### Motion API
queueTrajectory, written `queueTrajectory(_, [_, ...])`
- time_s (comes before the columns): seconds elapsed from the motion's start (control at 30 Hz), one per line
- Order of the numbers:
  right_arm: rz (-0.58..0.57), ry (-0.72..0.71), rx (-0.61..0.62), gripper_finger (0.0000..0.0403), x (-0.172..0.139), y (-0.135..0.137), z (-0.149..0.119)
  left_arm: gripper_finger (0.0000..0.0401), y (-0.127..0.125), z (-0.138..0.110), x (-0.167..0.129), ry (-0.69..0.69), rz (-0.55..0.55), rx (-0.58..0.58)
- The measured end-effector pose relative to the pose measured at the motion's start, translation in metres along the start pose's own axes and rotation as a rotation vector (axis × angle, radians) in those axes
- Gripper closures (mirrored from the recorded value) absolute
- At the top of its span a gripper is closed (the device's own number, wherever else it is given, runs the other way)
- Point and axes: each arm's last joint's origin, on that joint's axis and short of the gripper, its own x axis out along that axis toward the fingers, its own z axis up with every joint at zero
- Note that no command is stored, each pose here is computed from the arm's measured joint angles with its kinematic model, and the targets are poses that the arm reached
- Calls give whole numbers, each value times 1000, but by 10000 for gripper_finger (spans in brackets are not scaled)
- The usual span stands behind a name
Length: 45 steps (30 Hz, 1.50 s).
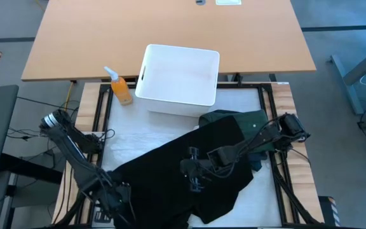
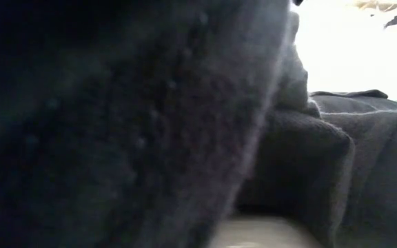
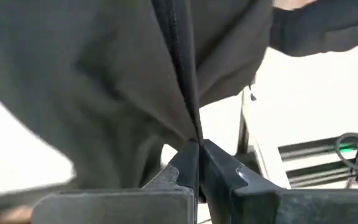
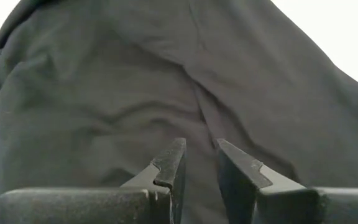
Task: Fold laundry
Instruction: Fold the black shirt from the white laundry organizer
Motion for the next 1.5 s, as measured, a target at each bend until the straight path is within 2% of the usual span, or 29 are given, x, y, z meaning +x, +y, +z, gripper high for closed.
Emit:
queueTrajectory(0.07, [6, 1, -6, 291, -1, 3, -1, 401, -3, -1, -24, -23, 33, -7])
queueTrajectory(0.13, [12, 1, -11, 291, -1, 6, -2, 401, -9, 0, -43, -88, 19, 3])
queueTrajectory(0.27, [23, 2, -22, 291, -3, 12, -4, 401, -16, 5, -53, -170, -20, -11])
queueTrajectory(0.43, [23, 9, -30, 291, -3, 13, -5, 401, -28, 18, -31, -131, -60, -48])
queueTrajectory(0.63, [10, 46, -38, 291, -3, 11, -8, 401, -50, 42, 21, -31, -117, 7])
queueTrajectory(0.73, [8, 54, -43, 291, -3, 11, -9, 401, -55, 50, 46, 53, -134, -2])
queueTrajectory(0.8, [8, 54, -44, 291, -3, 11, -9, 401, -56, 53, 60, 105, -128, -14])
queueTrajectory(0.9, [6, 49, -41, 291, -3, 11, -8, 401, -57, 56, 75, 100, -92, 29])
queueTrajectory(1.03, [36, -47, -59, 291, 6, 16, -2, 401, -56, 56, 81, 122, -66, 51])
queueTrajectory(1.27, [101, -280, -359, 291, 52, 50, -11, 401, -52, 53, 78, 116, -16, 66])
queueTrajectory(1.5, [222, -316, -420, 291, 97, 65, 1, 401, -47, 55, 77, 86, 47, 43])
